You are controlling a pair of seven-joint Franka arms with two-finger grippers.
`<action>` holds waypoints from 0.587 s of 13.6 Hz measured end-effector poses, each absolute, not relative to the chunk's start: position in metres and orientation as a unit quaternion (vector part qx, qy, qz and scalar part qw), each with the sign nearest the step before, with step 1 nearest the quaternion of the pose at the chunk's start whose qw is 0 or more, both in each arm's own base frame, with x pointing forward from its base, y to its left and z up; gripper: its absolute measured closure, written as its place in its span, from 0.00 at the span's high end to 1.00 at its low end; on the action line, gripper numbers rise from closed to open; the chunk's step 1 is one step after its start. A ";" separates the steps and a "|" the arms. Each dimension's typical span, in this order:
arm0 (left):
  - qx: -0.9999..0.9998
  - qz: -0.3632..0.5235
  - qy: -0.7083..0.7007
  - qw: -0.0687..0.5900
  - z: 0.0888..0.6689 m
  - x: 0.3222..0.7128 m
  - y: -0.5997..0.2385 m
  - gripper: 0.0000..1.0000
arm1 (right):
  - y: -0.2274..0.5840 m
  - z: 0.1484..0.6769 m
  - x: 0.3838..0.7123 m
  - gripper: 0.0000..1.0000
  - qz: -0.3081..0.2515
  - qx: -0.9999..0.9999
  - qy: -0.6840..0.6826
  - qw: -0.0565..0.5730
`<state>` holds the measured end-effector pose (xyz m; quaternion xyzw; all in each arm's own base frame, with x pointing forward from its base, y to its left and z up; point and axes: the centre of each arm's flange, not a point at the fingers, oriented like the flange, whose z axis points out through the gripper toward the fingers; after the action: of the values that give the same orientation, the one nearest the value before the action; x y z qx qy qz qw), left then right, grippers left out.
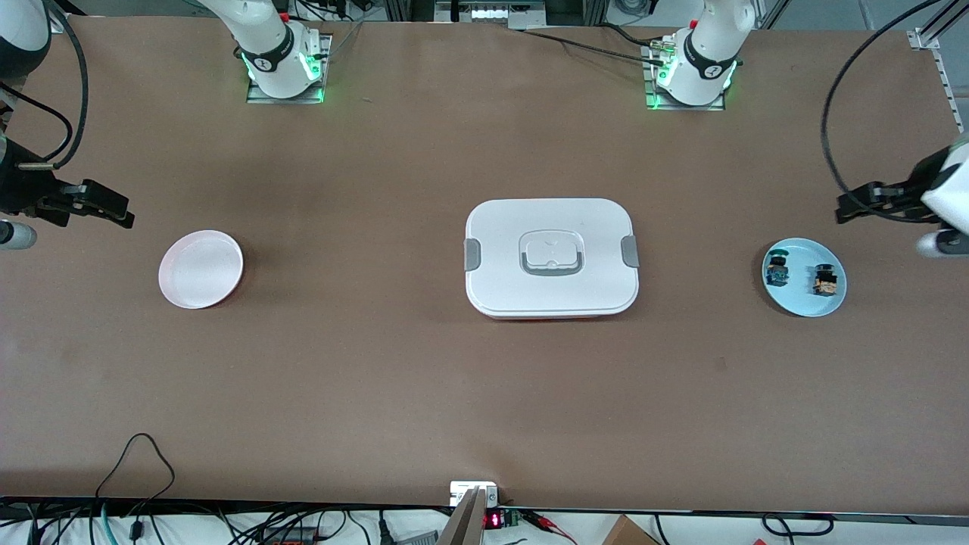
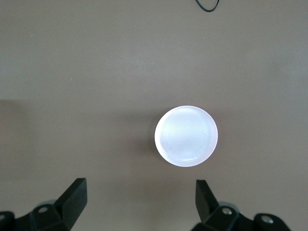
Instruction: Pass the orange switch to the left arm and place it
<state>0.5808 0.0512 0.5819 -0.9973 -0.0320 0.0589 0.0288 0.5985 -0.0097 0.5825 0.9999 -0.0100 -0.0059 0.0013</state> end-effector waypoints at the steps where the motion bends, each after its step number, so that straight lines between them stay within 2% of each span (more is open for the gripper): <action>1: -0.997 0.056 -0.039 0.029 0.586 0.572 0.066 1.00 | -0.010 0.582 0.598 1.00 -0.006 1.000 -0.010 0.001; 8: -0.999 0.029 -0.031 0.030 0.593 0.539 0.057 1.00 | -0.010 0.583 0.599 1.00 -0.006 1.000 -0.010 0.001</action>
<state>0.5387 0.0574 0.5928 -0.9986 -0.0313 0.0289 0.0302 0.5986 -0.0098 0.5826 0.9999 -0.0101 -0.0056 0.0013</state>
